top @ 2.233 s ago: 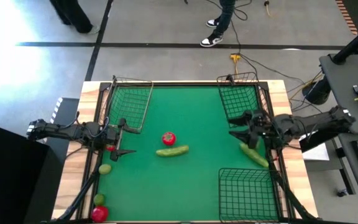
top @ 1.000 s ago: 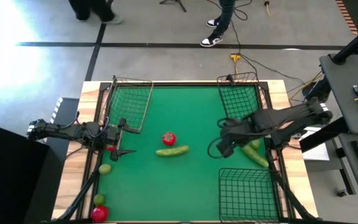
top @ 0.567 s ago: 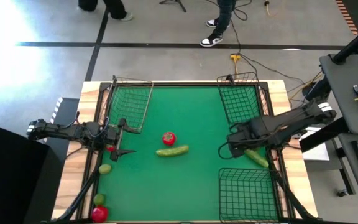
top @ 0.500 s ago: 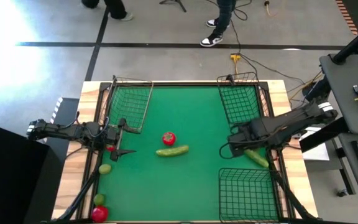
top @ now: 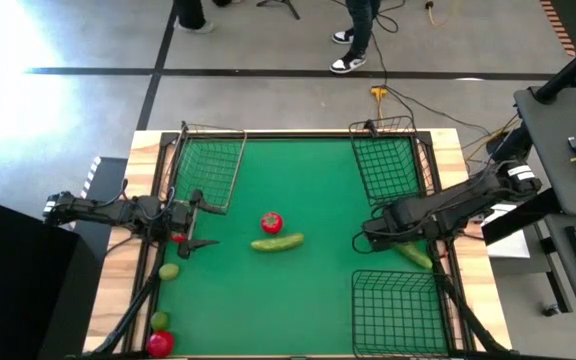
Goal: Sort produce into baskets
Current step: Put the right cucumber into the top right wire basket
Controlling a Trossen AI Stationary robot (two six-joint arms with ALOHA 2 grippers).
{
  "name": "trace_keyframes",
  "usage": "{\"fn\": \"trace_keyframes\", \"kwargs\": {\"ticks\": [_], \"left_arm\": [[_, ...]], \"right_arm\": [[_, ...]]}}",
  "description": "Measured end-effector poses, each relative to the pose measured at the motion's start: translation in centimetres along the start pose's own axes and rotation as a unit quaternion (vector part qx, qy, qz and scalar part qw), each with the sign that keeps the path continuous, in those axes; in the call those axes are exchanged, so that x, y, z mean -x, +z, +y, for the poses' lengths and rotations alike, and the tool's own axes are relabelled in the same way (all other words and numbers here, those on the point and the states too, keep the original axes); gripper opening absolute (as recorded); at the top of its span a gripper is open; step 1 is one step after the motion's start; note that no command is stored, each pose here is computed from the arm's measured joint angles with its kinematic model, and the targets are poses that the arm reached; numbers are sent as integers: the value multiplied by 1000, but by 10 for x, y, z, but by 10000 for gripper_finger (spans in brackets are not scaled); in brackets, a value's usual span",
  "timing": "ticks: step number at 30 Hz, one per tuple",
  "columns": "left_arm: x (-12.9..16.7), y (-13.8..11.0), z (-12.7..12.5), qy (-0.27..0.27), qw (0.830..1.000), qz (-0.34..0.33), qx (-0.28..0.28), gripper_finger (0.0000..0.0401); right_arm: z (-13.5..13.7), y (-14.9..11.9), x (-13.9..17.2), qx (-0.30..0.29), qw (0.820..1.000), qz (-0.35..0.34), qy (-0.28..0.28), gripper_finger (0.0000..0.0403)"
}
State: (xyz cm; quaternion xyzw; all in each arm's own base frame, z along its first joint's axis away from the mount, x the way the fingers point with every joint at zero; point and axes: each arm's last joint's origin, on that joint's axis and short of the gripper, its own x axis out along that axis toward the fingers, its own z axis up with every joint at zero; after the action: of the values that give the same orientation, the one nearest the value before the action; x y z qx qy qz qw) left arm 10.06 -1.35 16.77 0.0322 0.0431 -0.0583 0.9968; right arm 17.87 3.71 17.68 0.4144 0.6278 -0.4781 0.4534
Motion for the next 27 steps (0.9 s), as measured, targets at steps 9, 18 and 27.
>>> {"fn": "trace_keyframes", "kwargs": {"ticks": [9,18,27], "left_arm": [[0,0,0,0,1000,1,0,366],[0,0,0,0,1000,1,0,366],[0,0,0,0,1000,1,0,366]], "right_arm": [[9,5,-30,13,999,4,44,283],[19,6,-33,29,998,1,53,230],[42,3,3,96,986,-37,129,187]]}}
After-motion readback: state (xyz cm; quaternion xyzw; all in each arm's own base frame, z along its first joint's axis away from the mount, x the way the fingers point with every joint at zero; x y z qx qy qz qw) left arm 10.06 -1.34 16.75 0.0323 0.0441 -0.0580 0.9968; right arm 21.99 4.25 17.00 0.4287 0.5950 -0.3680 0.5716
